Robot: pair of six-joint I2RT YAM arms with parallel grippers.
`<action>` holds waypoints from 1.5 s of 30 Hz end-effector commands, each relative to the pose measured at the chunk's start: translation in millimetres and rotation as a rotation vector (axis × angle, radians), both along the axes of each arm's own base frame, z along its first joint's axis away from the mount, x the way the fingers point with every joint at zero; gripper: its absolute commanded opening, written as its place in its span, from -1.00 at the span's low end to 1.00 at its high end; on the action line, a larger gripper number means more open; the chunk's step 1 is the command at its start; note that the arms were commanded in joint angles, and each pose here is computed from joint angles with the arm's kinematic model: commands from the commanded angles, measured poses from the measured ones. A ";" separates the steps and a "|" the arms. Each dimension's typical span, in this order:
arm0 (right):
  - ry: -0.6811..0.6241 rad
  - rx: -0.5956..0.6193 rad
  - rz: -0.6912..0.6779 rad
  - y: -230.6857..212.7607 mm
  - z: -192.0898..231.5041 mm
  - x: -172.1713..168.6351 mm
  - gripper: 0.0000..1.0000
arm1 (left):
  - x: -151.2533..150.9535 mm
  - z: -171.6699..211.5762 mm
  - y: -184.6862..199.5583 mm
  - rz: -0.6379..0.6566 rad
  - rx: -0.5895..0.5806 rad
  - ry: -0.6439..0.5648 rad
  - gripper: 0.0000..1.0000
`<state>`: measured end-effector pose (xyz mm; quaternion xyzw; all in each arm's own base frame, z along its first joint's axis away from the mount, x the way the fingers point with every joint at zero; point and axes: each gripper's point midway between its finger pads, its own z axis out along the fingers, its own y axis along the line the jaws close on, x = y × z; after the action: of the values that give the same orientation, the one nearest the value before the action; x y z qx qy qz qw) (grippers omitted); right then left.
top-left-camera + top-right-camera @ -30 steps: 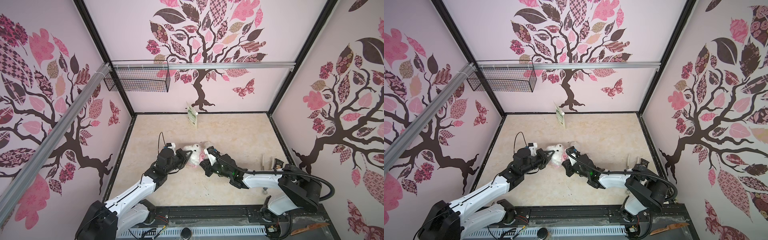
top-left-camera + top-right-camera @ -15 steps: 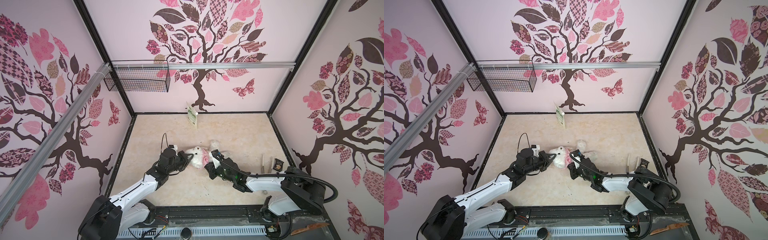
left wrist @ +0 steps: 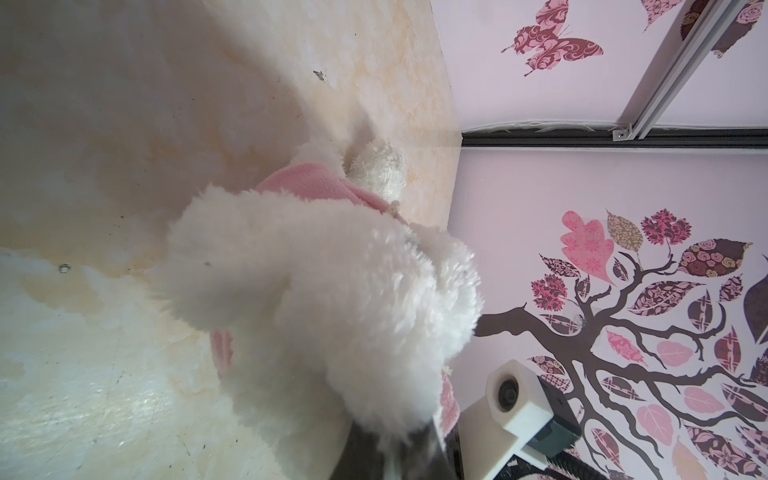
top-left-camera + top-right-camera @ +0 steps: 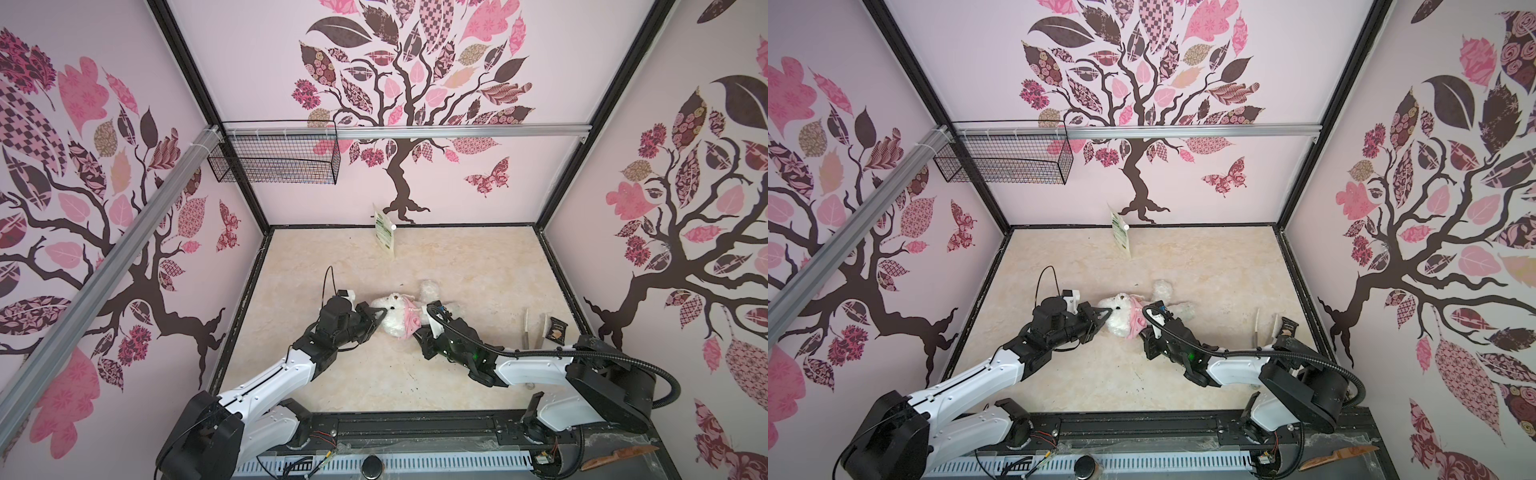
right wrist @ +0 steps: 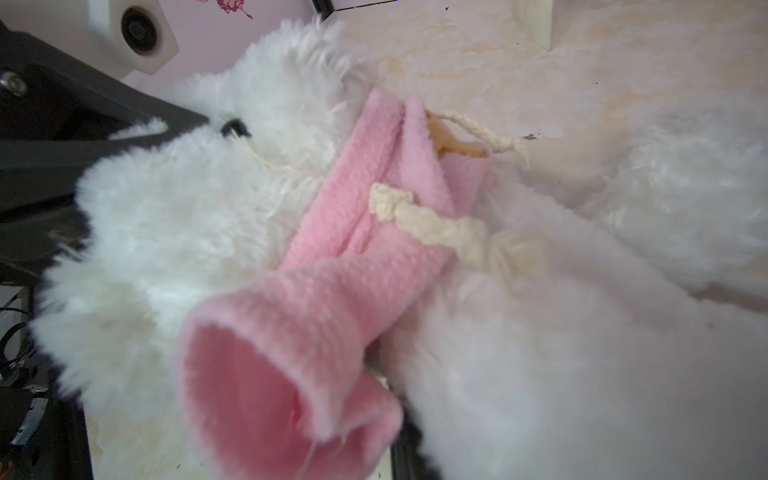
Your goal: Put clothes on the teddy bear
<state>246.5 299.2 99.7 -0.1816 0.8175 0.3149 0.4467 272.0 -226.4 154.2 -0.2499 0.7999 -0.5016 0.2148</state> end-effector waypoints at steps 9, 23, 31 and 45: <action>-0.026 -0.024 -0.049 -1.1 10.4 15.0 -0.54 | -6.1 -1.7 -0.1 -0.023 0.007 -0.013 -1.00; -0.055 0.014 -0.023 19.4 26.2 32.2 -0.50 | -7.1 -2.4 0.1 -0.028 0.010 -0.014 -1.00; -0.044 0.014 -0.087 9.3 20.4 54.2 -0.51 | -7.6 1.0 -1.0 -0.034 0.003 -0.020 -1.00; -0.079 0.073 -0.008 26.9 30.0 63.8 -0.56 | -7.7 -0.2 -2.9 -0.044 0.001 -0.017 -1.00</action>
<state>297.6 312.5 102.3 -0.1680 0.8178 0.3105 0.4544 273.6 -223.2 155.3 -0.2509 0.7997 -0.4968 0.2251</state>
